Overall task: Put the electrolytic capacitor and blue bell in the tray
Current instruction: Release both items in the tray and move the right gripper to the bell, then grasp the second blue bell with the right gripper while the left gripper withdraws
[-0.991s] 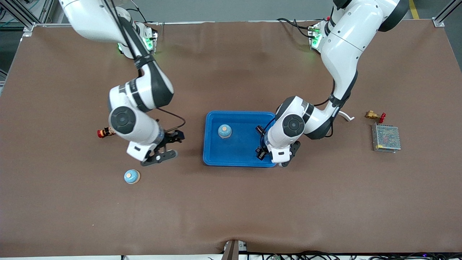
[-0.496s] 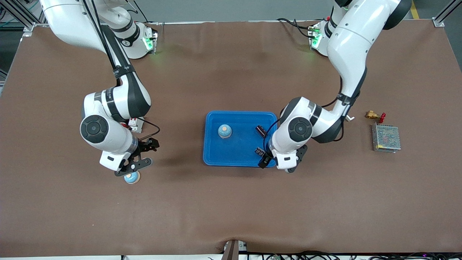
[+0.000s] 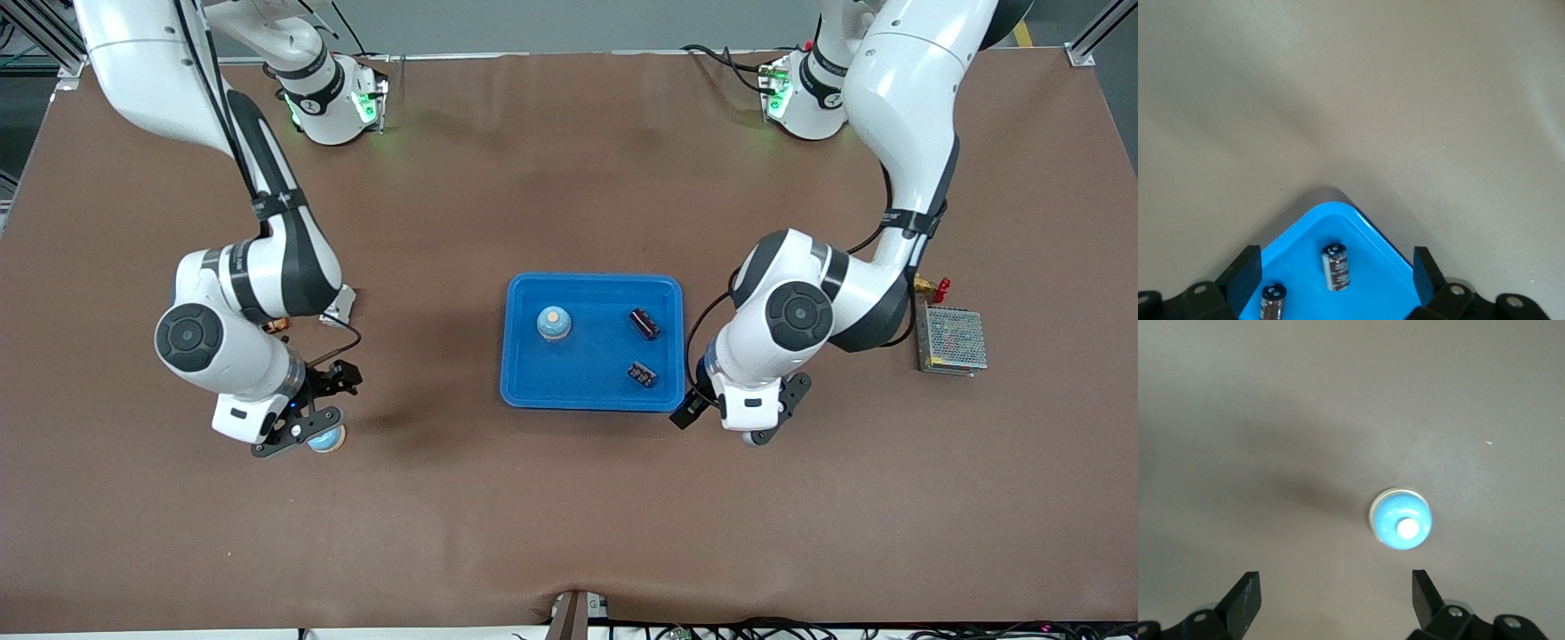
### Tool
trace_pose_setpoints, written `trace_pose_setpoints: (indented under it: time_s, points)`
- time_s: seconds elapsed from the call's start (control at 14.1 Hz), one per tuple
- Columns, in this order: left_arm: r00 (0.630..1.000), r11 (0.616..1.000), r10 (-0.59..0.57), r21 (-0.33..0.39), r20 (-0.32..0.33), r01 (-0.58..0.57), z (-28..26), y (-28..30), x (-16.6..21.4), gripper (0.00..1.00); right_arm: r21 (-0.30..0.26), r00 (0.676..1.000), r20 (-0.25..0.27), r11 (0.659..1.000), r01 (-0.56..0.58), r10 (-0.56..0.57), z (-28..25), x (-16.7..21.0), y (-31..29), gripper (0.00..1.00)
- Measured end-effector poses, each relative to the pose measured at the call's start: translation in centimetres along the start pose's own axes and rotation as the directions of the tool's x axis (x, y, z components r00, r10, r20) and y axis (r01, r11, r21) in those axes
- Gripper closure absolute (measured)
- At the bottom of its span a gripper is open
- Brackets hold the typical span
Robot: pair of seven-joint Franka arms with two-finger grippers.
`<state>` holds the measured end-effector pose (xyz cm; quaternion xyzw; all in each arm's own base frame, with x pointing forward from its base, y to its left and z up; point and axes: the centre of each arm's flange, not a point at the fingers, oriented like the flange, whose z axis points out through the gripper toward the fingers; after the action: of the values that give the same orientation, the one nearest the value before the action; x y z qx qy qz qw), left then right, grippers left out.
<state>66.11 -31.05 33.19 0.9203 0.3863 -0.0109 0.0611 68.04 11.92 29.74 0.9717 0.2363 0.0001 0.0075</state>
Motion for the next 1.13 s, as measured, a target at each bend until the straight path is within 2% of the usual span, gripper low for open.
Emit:
trace_pose_setpoints:
  time_s: [0.35, 0.57, 0.99, 1.13]
  points:
    - [0.990, 0.992, 0.120, 0.045, -0.070, -0.117, -2.6, -1.3, 2.6, 0.00, -0.008, 0.999, -0.018, 0.999, 0.047, -0.047, 3.5, 0.2, 1.1, 0.00]
    - [0.984, 0.985, 0.164, 0.065, -0.076, -0.159, -5.1, -2.4, 4.2, 0.00, -0.020, 0.994, -0.042, 0.995, 0.101, -0.101, 4.3, 0.6, 1.2, 0.00]
    - [0.977, 0.975, 0.203, 0.099, -0.063, -0.197, -6.6, -3.5, 5.1, 0.00, -0.022, 0.976, -0.028, 0.976, 0.218, -0.218, 6.2, -0.5, 4.1, 0.00]
    - [0.969, 0.966, 0.241, 0.105, -0.061, -0.234, -7.5, -4.2, 6.2, 0.00, -0.034, 0.971, -0.043, 0.972, 0.232, -0.233, 6.4, -0.5, 4.7, 0.00]
